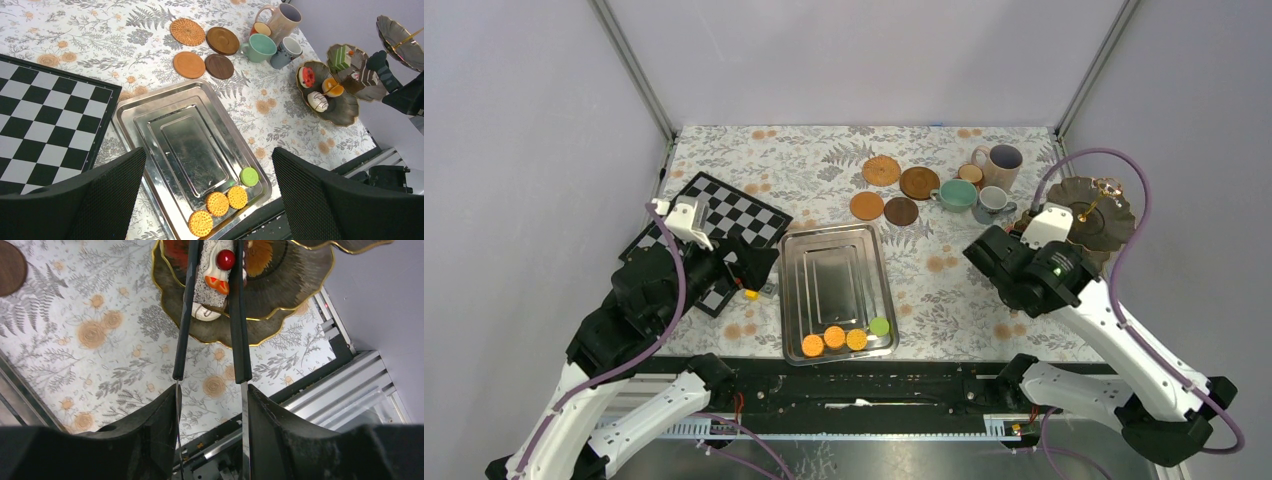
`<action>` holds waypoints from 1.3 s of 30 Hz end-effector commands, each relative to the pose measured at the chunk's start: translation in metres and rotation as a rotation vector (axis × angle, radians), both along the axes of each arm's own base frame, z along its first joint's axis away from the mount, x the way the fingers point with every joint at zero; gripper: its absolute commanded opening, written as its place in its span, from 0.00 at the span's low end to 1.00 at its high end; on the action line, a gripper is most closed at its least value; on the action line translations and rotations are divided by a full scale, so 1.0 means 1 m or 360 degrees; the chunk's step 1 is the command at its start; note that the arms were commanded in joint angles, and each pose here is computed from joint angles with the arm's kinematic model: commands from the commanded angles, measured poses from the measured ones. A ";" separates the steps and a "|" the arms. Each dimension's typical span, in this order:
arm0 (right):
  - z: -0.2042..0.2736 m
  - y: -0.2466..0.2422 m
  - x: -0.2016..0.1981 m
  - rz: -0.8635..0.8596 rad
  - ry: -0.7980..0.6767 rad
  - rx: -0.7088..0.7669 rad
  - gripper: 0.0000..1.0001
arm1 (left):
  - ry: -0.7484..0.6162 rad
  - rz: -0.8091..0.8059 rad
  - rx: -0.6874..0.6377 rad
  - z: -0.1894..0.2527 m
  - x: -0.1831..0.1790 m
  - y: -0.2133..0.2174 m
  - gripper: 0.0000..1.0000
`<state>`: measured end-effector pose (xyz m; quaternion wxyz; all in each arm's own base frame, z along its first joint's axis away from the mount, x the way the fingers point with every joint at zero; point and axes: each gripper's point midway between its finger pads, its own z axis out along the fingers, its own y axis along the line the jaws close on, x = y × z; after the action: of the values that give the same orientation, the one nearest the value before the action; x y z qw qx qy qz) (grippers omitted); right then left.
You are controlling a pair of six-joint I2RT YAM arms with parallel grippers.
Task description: Serve the afternoon tea
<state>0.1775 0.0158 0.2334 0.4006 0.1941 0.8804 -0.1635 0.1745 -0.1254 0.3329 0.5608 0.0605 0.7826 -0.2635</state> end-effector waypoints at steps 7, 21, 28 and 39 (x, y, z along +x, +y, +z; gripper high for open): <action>-0.001 -0.023 -0.024 0.0010 -0.0018 0.0027 0.39 | -0.0061 -0.0015 -0.0014 0.004 -0.001 0.000 0.99; -0.018 -0.028 -0.016 -0.0303 -0.0054 0.0064 0.40 | -0.0070 -0.0012 -0.0020 0.011 -0.007 0.005 0.99; -0.031 -0.031 -0.018 -0.0355 -0.0049 0.0050 0.40 | -0.0062 0.0001 -0.0010 0.008 -0.007 0.007 0.99; -0.043 0.018 0.022 -0.0103 -0.0148 0.0301 0.40 | -0.0061 0.0000 -0.0005 0.009 -0.006 0.006 0.99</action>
<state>0.1747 0.0112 0.1858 0.3900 0.2702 0.8699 -0.1348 0.1702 -0.1213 0.3269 0.5594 0.0630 0.7847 -0.2596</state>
